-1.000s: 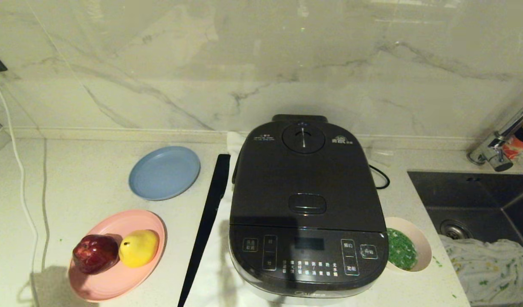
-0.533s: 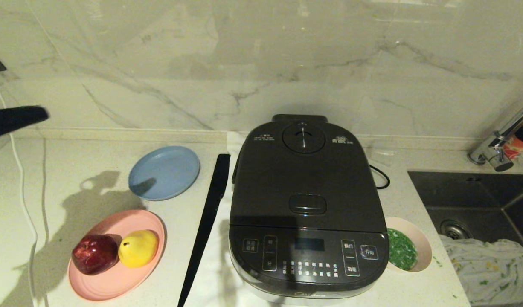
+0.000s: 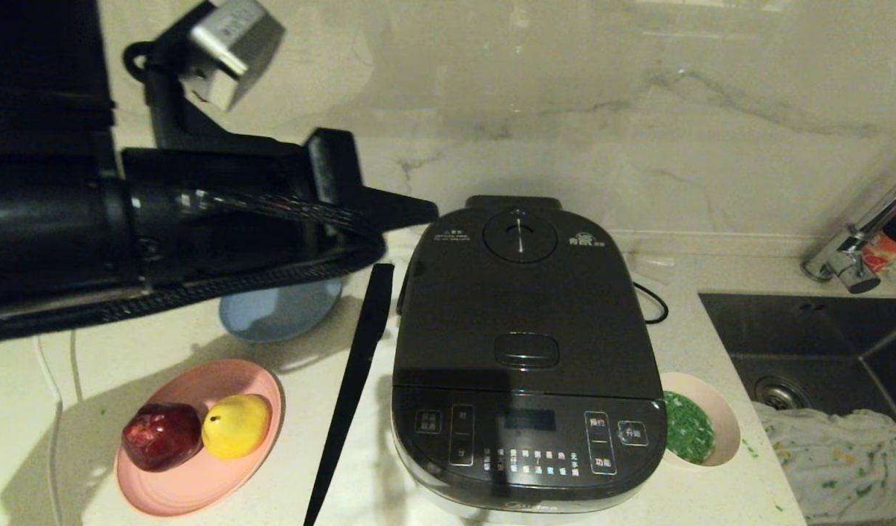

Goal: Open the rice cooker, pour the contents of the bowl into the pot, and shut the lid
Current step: Open the rice cooker

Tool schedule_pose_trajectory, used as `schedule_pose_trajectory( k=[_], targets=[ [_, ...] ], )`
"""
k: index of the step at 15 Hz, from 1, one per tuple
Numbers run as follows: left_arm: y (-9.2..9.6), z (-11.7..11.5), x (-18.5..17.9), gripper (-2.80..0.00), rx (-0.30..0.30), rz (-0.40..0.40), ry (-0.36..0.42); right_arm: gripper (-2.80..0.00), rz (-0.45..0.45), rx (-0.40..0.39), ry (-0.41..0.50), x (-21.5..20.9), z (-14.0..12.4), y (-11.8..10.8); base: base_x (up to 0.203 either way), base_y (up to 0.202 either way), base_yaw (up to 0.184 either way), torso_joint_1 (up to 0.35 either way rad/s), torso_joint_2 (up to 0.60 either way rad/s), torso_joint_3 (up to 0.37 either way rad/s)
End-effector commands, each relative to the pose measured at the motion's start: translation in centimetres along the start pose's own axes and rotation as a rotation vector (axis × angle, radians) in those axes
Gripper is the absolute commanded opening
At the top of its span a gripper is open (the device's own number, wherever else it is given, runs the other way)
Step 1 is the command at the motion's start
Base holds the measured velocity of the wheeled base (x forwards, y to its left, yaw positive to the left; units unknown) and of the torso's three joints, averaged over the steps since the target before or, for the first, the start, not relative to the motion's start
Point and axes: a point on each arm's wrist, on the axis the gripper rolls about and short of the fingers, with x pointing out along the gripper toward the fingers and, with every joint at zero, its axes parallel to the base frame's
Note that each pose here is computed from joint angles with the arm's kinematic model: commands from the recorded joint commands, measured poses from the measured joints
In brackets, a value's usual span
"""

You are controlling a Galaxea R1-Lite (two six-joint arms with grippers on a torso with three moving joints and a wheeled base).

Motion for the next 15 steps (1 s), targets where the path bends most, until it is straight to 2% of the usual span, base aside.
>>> schedule_pose_trajectory(
  k=[1,2,6,9,10,12,15],
  targets=[
    [-1.3,-3.4,4.5,-2.80,0.025,0.080,0.086,-2.80,0.001,0.000,0.002,0.0,0.0,0.0,0.000,0.000,0.000,0.000,0.00,0.000],
    [-1.2,-4.2,4.8,-2.80,0.029,0.083,0.101,-2.80,0.001,0.000,0.002,0.0,0.0,0.0,0.000,0.000,0.000,0.000,0.00,0.000],
    [-0.8,-5.9,5.5,-2.80,0.034,0.068,0.074,-2.80,0.001,0.000,0.002,0.0,0.0,0.0,0.000,0.000,0.000,0.000,0.00,0.000],
    [0.3,-8.0,5.9,-2.80,0.040,0.113,0.129,-2.80,0.001,0.000,0.002,0.0,0.0,0.0,0.000,0.000,0.000,0.000,0.00,0.000],
    [0.6,-8.6,6.5,-2.80,0.042,0.127,0.124,-2.80,0.001,0.000,0.002,0.0,0.0,0.0,0.000,0.000,0.000,0.000,0.00,0.000],
    [0.8,-8.9,7.5,-2.80,0.037,0.122,0.063,-2.80,0.001,0.000,0.002,0.0,0.0,0.0,0.000,0.000,0.000,0.000,0.00,0.000],
    [1.0,-9.5,8.0,-2.80,0.038,0.124,0.062,-2.80,0.001,0.000,0.002,0.0,0.0,0.0,0.000,0.000,0.000,0.000,0.00,0.000]
  ],
)
